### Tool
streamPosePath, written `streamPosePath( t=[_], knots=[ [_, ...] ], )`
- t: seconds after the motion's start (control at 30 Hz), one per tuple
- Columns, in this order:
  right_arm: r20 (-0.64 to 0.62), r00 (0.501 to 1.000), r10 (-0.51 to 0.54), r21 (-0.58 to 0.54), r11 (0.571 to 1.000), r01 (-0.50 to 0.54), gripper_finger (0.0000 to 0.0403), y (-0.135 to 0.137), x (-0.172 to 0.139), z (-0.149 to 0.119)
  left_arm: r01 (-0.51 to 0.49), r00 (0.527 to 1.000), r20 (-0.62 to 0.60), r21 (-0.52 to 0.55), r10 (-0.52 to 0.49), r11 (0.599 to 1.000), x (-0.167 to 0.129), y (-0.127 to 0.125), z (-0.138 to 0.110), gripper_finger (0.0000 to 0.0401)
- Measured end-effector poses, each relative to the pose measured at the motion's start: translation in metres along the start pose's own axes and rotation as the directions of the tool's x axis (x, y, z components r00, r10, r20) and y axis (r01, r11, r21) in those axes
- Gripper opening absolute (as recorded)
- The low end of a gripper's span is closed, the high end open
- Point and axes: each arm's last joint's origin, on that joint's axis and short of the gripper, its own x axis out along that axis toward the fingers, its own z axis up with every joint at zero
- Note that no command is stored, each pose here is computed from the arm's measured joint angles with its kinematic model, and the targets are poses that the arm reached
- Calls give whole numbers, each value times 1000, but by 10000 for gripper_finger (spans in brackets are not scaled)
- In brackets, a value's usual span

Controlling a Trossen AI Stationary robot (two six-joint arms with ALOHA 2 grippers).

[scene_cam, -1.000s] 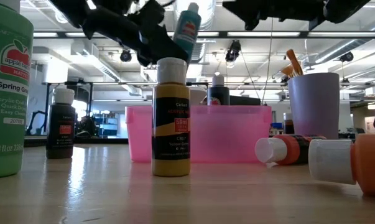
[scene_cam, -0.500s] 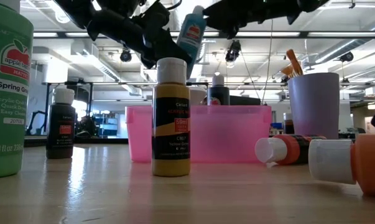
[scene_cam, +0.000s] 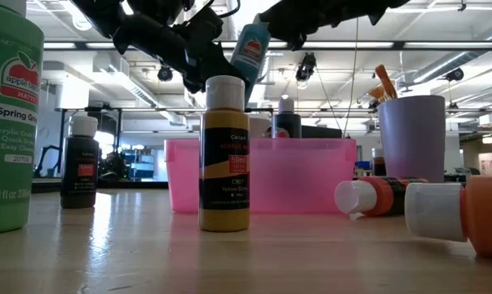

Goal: Pick & Place Paint Supplies
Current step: Put the large blue paint bottle into the red bin

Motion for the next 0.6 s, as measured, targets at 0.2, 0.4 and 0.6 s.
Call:
streamPosePath(
  t=[0.2,0.4,0.6],
  knots=[
    [7,1000,-2,-9,1000,2,193,0,0,0,0,1000,1,-1,0,1000,0,0,0,186],
    [28,1000,-4,-24,1000,4,180,0,0,2,-1,1000,1,-1,1,1000,0,0,0,186],
    [31,1000,-3,-25,1000,4,168,0,1,1,-1,1000,2,-1,1,1000,0,0,0,186]
  ],
)
